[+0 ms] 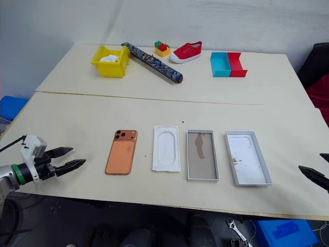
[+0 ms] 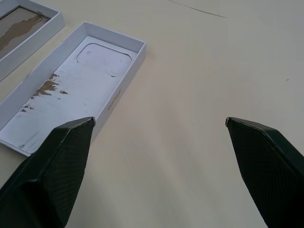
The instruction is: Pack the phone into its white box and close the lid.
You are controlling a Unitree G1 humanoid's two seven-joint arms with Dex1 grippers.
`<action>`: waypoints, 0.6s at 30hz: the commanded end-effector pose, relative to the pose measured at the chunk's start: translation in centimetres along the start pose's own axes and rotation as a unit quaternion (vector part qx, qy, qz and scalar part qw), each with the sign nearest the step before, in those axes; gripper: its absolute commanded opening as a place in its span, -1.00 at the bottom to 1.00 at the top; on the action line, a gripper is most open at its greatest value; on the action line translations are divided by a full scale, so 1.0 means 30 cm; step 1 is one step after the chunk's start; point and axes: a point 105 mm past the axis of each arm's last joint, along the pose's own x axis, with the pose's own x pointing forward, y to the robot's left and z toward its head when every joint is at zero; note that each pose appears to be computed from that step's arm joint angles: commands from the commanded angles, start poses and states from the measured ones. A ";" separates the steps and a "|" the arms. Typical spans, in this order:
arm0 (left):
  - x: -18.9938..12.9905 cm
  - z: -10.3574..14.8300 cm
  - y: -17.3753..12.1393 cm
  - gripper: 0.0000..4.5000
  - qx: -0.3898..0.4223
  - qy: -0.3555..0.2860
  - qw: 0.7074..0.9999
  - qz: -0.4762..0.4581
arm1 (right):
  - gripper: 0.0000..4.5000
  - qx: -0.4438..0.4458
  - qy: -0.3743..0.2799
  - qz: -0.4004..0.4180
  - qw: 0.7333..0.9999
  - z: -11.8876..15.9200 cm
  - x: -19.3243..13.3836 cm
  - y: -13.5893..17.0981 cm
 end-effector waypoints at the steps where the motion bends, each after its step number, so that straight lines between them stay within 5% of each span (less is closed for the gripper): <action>1: -0.005 0.035 -0.002 1.00 0.026 -0.012 1.000 -0.004 | 1.00 -0.014 -0.017 -0.007 1.000 0.038 -0.004 0.003; 18: 0.021 0.022 0.023 1.00 0.044 -0.003 0.999 0.019 | 1.00 -0.013 -0.013 -0.011 1.000 0.055 0.020 0.022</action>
